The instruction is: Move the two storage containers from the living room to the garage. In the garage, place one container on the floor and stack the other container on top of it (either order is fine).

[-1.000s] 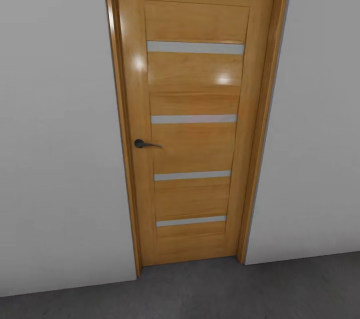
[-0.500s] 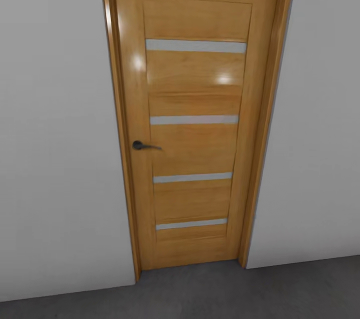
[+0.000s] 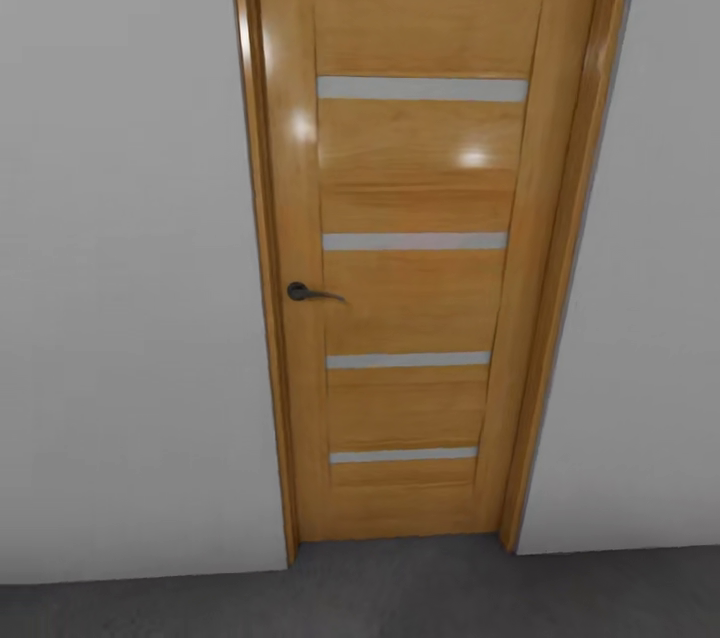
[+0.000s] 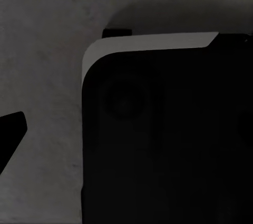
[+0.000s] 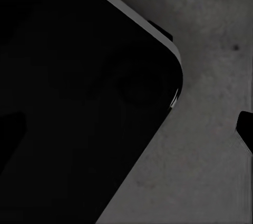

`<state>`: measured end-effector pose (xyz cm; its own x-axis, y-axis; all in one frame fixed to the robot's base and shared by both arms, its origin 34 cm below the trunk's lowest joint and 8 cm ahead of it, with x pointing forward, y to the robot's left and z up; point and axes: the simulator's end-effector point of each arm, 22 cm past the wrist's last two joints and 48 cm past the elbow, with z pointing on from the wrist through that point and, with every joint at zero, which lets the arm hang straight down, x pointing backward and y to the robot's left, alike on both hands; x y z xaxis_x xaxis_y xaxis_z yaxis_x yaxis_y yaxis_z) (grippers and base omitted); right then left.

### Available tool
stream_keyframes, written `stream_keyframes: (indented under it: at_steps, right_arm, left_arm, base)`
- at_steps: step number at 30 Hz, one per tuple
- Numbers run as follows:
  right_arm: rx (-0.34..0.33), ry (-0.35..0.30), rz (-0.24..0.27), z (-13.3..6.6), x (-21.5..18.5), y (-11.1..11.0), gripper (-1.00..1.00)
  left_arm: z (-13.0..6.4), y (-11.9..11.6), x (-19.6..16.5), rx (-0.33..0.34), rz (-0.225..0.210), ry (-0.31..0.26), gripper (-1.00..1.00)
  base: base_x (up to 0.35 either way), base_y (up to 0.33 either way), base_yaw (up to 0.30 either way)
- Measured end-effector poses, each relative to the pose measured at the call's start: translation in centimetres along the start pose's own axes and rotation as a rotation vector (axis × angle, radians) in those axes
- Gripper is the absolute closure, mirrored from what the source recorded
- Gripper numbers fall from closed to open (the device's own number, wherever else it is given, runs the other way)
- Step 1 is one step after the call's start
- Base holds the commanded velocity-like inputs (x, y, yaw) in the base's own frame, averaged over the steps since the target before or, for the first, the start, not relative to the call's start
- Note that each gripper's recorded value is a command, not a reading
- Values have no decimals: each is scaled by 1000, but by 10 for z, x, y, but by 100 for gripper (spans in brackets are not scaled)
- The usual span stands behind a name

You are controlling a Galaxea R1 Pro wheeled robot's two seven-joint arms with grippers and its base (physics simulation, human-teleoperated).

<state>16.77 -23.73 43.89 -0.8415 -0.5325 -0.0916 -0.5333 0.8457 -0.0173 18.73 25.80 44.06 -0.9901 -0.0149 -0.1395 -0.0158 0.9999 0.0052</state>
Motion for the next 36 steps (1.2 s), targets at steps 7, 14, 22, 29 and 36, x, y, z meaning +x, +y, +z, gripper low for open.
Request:
stream_keyframes:
  at_steps: [7,14,22,29,36]
  right_arm:
    - [0,0,1,0,0,0,-100]
    - [-1,-2,2,0,-1,1,-100]
    - [0,-1,4,0,0,1,-100]
    - [0,-1,5,0,0,1,-100]
    - [0,-1,5,0,0,1,-100]
  left_arm:
    - [0,0,0,0,-1,-3,-100]
    - [0,0,0,2,3,-2,-100]
    - [0,0,0,0,2,-2,-100]
    - [0,0,0,0,0,-2,-100]
    - [0,0,0,0,0,-3,-100]
  base:
    - [0,0,239]
    - [131,-89,27]
    - [236,-184,0]
    - [237,-185,0]
    - [237,-185,0]
